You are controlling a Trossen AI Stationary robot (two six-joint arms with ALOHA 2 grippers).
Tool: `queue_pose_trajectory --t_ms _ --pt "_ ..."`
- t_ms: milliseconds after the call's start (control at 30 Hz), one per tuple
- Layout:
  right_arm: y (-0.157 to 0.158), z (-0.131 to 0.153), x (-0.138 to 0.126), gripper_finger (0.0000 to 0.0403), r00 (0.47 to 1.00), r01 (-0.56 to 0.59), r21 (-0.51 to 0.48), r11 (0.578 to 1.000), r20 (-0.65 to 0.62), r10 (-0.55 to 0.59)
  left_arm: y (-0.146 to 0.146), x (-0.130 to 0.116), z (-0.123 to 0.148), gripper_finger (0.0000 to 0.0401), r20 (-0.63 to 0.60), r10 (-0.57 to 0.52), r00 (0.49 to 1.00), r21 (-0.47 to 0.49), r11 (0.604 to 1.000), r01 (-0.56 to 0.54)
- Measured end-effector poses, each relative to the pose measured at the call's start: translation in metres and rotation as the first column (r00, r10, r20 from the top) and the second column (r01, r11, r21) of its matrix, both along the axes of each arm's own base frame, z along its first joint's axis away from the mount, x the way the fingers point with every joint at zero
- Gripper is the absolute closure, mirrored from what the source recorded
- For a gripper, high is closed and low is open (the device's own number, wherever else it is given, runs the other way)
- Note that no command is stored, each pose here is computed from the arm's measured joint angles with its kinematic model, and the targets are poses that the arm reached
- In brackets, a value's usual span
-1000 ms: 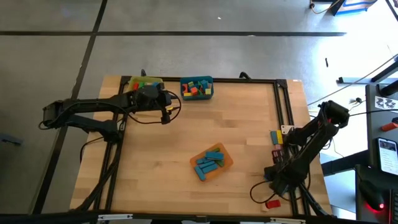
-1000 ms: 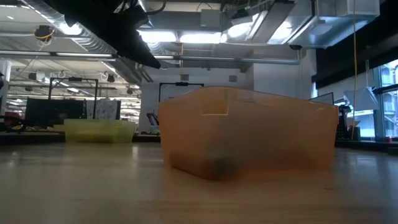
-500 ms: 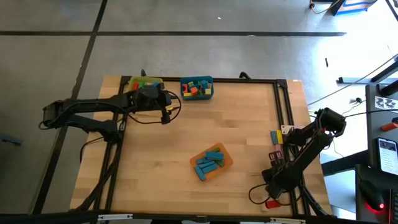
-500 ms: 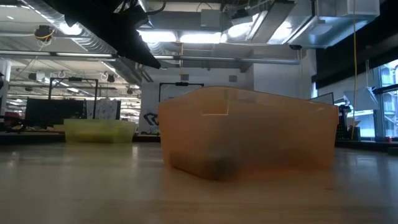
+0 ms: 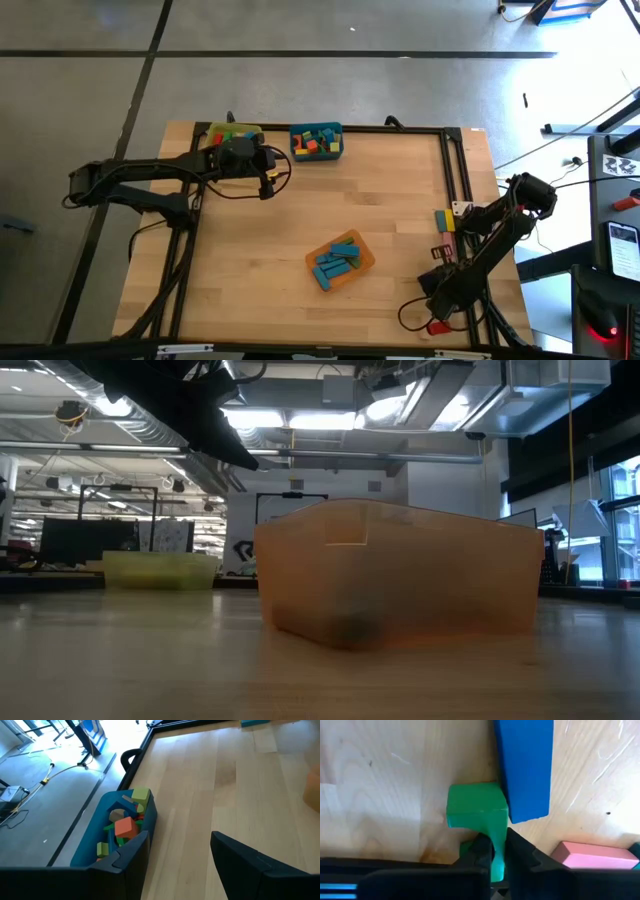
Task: Sort blocks by size
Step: Put the green arch block into the blue bin
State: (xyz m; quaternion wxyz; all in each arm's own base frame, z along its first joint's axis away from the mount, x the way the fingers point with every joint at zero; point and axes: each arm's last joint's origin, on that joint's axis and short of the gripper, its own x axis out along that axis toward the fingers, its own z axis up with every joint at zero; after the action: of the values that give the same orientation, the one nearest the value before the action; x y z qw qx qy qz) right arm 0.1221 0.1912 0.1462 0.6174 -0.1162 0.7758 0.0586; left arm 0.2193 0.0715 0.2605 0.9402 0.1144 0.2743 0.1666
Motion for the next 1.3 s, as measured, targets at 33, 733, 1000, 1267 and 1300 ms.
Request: queue_pose_trajectory --t_ms 33,733,1000,1267,1300 --pt "0.0 0.0 0.0 0.0377 1.0 0.005 0.001 1.0 0.0 -0.005 0.0 0.0 0.0 0.0205 0.0 0.0 1.0 0.0 1.0 0.0" --pt "-0.043 0.064 0.067 0.0367 0.946 0.203 -0.005 0.979 0.26 -0.195 0.0 0.0 0.0 0.0205 -0.006 -0.003 1.0 0.005 1.0 0.003" --pt "-0.088 0.085 0.096 0.0368 0.831 0.357 -0.133 0.925 0.497 -0.25 0.0 0.0 0.0 0.0205 -0.007 -0.003 1.0 0.005 1.0 0.003" --pt "-0.131 0.087 0.124 0.0365 0.715 0.505 -0.141 0.852 0.621 -0.321 0.0 0.0 0.0 0.0205 -0.008 -0.003 1.0 0.004 1.0 0.003" --pt "-0.136 0.088 0.128 0.0367 0.699 0.512 -0.128 0.849 0.636 -0.325 0.0 0.0 0.0 0.0205 -0.007 -0.003 1.0 0.005 1.0 0.003"
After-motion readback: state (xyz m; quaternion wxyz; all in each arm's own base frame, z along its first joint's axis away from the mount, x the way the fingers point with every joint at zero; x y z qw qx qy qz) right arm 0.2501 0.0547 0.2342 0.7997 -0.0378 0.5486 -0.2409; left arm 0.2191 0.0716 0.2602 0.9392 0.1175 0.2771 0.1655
